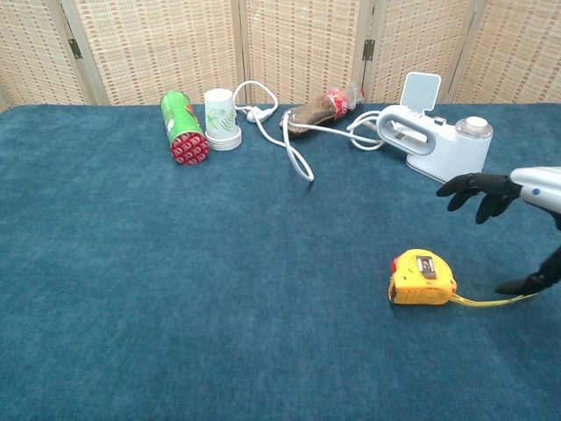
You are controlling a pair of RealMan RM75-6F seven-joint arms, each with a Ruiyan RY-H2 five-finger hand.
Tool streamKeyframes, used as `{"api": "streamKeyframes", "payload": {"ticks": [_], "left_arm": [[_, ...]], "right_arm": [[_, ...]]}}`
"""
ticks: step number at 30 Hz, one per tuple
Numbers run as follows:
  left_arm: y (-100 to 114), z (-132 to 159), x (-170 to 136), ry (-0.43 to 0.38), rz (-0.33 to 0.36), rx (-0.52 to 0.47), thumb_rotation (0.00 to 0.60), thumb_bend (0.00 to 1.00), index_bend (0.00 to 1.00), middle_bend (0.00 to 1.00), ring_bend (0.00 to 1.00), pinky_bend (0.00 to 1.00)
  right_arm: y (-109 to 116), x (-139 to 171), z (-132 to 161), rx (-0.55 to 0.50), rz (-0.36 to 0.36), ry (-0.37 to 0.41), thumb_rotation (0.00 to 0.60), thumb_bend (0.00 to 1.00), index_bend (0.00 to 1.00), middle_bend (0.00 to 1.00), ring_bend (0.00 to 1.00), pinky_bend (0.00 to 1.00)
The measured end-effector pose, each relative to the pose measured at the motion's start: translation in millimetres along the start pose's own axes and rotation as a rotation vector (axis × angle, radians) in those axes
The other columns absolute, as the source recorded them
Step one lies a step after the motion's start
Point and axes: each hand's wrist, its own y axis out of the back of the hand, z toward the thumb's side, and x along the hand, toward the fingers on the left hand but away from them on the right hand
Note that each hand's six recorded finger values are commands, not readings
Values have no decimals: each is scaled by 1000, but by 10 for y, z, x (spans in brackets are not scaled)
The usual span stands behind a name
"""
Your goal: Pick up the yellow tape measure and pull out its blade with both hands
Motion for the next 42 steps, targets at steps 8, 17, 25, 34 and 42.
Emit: {"api": "streamKeyframes", "payload": {"ticks": [8,17,25,34,42], "left_arm": [[-19,-27,-2,5,-5,-1,600,284,86,0,0,0],[-21,-65,-19,13,-3,-6,600,283,86,0,0,0],[-21,-90,-32,21,-4,-8,600,284,86,0,0,0],[-8,-78,-26,18,-2,-6,600,284,86,0,0,0],[-1,-72,-26,17,-1,-6,600,284,86,0,0,0]], "right_arm": [[-169,-196,70,58,62,17,600,61,164,251,298,257],[-259,-367,146,99,97,37,600,61,196,269,303,257],[-320,-479,199,121,119,46,600,61,224,282,313,257],[-334,-521,225,120,117,51,600,60,269,316,336,263],[-374,-534,222,127,120,50,600,60,435,430,397,287]]}}
